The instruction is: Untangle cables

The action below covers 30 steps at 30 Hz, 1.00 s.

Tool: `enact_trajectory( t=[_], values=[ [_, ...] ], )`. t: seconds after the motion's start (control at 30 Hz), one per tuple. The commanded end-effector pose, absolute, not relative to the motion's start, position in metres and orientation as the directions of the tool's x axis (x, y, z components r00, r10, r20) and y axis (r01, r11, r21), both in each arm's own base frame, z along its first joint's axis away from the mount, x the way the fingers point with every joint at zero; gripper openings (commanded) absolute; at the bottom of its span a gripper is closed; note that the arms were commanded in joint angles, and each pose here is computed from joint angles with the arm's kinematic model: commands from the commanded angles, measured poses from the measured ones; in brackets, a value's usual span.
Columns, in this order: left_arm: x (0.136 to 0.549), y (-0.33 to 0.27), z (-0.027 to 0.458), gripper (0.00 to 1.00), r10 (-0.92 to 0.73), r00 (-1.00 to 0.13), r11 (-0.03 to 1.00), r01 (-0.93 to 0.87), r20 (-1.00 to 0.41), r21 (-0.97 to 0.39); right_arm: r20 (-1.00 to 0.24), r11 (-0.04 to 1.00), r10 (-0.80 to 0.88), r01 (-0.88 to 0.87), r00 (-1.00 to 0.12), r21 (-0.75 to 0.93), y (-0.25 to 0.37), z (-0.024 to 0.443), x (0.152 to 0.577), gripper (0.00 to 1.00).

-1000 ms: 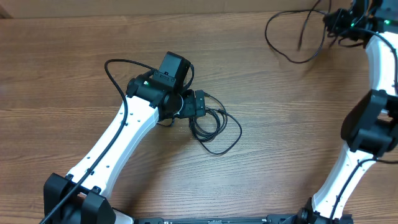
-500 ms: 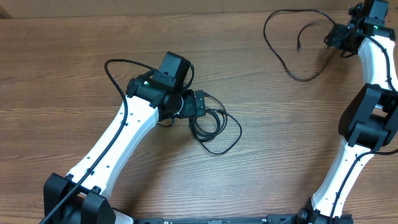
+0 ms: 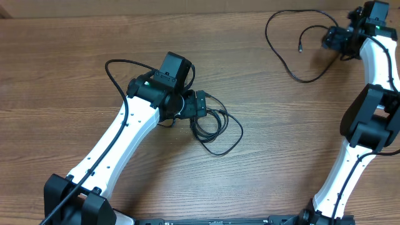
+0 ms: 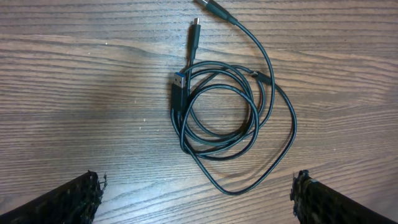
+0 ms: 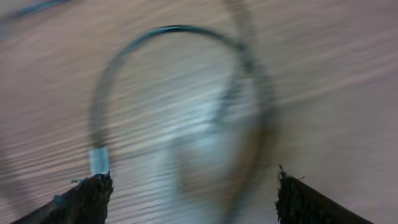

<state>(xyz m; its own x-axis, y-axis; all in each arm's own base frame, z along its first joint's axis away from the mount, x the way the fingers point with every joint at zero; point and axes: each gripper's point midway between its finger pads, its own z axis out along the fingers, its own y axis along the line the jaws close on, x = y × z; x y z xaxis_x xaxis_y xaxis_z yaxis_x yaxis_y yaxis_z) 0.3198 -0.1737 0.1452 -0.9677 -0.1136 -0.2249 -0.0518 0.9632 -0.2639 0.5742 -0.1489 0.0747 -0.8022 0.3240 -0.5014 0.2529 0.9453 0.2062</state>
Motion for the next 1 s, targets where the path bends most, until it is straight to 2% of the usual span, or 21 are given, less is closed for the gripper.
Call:
enact_trajectory(
  t=[0.0, 0.1, 0.23, 0.27, 0.3, 0.33, 0.37, 0.5, 0.63, 0.77, 0.97],
  values=[
    [0.322, -0.17, 0.144, 1.0, -0.126, -0.965, 0.965, -0.066, -0.23, -0.254, -0.499, 0.902, 0.29, 0.06, -0.817, 0.427, -0.082, 0.098, 0.586, 0.82],
    [0.322, -0.17, 0.144, 1.0, -0.126, -0.965, 0.965, -0.066, -0.23, -0.254, -0.478, 0.924, 0.25, 0.06, -0.842, 0.377, -0.07, 0.09, 0.582, 0.82],
    [0.322, -0.17, 0.144, 1.0, -0.126, -0.965, 0.965, -0.066, -0.23, -0.254, -0.422, 0.968, 0.231, 0.164, -0.877, 0.189, -0.083, 0.071, 0.567, 0.82],
    [0.322, -0.17, 0.144, 1.0, -0.126, -0.965, 0.965, -0.066, -0.23, -0.254, -0.4, 0.967, 0.247, 0.2, -0.882, 0.157, -0.086, 0.068, 0.562, 0.85],
    [0.322, -0.17, 0.144, 1.0, -0.126, -0.965, 0.965, -0.066, -0.23, -0.254, -0.369, 0.956, 0.294, 0.269, -0.882, 0.12, -0.091, 0.064, 0.554, 0.95],
    [0.322, -0.17, 0.144, 1.0, -0.126, -0.965, 0.965, -0.066, -0.23, -0.254, -0.351, 0.941, 0.337, 0.322, -0.874, 0.102, -0.095, 0.062, 0.548, 1.0],
    [0.322, -0.17, 0.144, 1.0, -0.126, -0.965, 0.965, -0.066, -0.23, -0.254, -0.334, 0.926, 0.374, 0.365, -0.865, 0.092, -0.098, 0.06, 0.543, 1.0],
    [0.322, -0.17, 0.144, 0.99, -0.126, -0.965, 0.965, -0.066, -0.23, -0.254, -0.268, 0.862, 0.507, 0.487, -0.819, 0.142, -0.098, 0.056, 0.532, 1.0],
    [0.322, -0.17, 0.144, 1.0, -0.126, -0.965, 0.965, -0.066, -0.23, -0.254, -0.089, 0.831, 0.524, 0.486, -0.847, 0.272, -0.068, 0.053, 0.507, 1.0],
    [0.322, -0.17, 0.144, 1.0, -0.126, -0.965, 0.965, -0.066, -0.23, -0.254, -0.012, 0.82, 0.543, 0.527, -0.84, 0.223, -0.068, 0.05, 0.486, 0.98],
    [0.322, -0.17, 0.144, 1.0, -0.126, -0.965, 0.965, -0.066, -0.23, -0.254, 0.08, 0.646, 0.745, 0.747, -0.662, 0.16, -0.07, 0.048, 0.471, 0.94]
  ],
)
